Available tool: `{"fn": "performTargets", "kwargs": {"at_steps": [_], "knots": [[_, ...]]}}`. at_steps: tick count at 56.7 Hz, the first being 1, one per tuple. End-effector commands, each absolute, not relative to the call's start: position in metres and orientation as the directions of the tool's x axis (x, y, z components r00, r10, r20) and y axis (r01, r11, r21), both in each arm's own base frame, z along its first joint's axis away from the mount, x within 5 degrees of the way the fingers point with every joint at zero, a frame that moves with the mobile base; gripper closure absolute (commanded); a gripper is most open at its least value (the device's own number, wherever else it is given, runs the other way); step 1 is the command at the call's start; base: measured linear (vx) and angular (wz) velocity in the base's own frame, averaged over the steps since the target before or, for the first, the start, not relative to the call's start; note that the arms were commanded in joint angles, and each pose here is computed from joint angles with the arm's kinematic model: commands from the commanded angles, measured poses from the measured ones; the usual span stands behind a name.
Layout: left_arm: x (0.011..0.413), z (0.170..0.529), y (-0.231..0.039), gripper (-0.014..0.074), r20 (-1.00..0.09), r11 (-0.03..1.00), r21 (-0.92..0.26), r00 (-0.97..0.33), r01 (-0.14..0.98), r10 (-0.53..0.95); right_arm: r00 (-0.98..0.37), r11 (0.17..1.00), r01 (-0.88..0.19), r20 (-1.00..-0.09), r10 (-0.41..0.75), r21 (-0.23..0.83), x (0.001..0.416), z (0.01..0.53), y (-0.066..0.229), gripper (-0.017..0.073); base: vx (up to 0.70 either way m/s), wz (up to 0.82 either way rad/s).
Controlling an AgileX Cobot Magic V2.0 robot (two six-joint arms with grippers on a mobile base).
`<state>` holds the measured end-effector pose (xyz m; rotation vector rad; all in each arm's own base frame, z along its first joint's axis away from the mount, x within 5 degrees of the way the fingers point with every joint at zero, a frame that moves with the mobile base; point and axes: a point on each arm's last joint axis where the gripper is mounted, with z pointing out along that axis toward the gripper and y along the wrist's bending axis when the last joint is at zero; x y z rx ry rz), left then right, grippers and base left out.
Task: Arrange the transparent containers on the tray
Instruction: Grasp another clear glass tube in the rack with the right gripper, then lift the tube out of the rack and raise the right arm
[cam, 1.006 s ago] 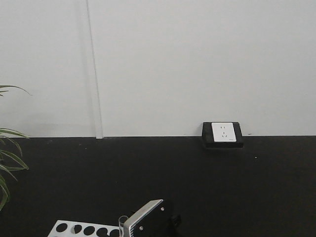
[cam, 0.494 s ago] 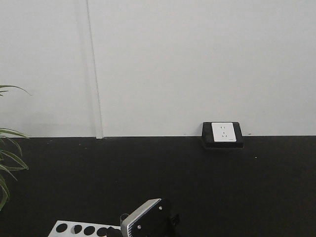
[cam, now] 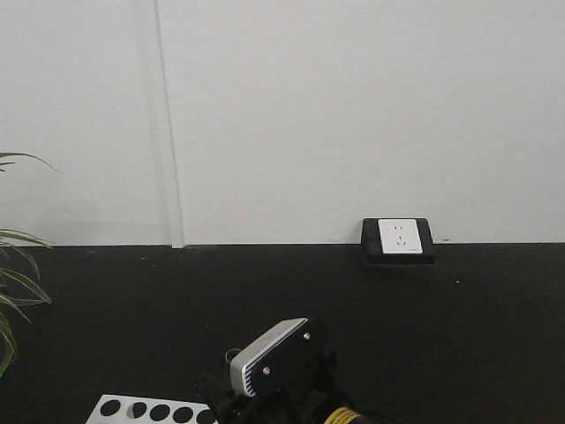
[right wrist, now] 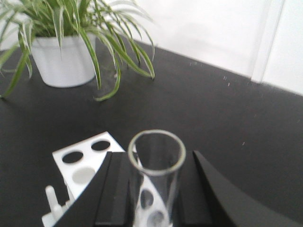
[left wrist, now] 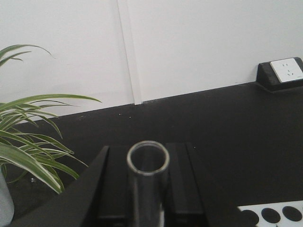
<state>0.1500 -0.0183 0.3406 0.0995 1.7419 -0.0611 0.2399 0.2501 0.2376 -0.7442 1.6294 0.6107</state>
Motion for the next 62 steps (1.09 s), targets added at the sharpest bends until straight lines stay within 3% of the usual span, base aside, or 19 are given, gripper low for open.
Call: {"fn": "performTargets", "kwargs": {"at_steps": [1, 11, 20, 29, 38, 48, 62], "knots": [[0.149, 0.357, -0.021, 0.0448, -0.998, 0.992, 0.003, -0.069, 0.130, 0.012, 0.024, 0.663, -0.748, -0.999, -0.033, -0.039, 0.235, 0.285, 0.243, 0.0571, 0.00, 0.00], [0.149, 0.357, -0.021, 0.0448, -0.998, 0.992, 0.003, -0.069, 0.130, 0.012, 0.027, 0.681, -0.731, -0.999, -0.031, -0.040, 0.228, 0.334, 0.233, 0.0571, 0.00, 0.00], [0.149, 0.359, -0.022, 0.0448, -0.999, 0.991, 0.002, -0.047, 0.137, 0.009, 0.121, 0.693, -0.716, -0.993, 0.007, -0.082, 0.210, 0.381, 0.213, 0.0571, 0.00, 0.00], [0.148, 0.363, -0.023, 0.0448, -1.000, 0.989, 0.002, -0.006, 0.148, 0.003, 0.049, 0.769, -0.637, -0.998, -0.028, -0.053, 0.199, 0.403, 0.164, 0.0571, 0.00, 0.00], [0.141, 0.367, -0.022, 0.0448, -1.000, 0.989, 0.002, 0.024, 0.149, -0.002, 0.064, 0.832, -0.542, -0.993, -0.095, -0.114, 0.175, 0.425, 0.115, 0.0571, 0.00, 0.00], [0.136, 0.370, -0.021, 0.0448, -0.999, 0.989, -0.001, 0.043, 0.148, -0.008, 0.054, 0.840, -0.532, -0.995, -0.089, -0.105, 0.140, 0.411, 0.090, 0.0571, 0.00, 0.00], [0.135, 0.371, -0.021, 0.0448, -0.999, 0.989, -0.001, 0.045, 0.148, -0.008, 0.107, 0.841, -0.526, -0.990, -0.087, -0.130, 0.122, 0.401, 0.078, 0.0571, 0.00, 0.00]]}}
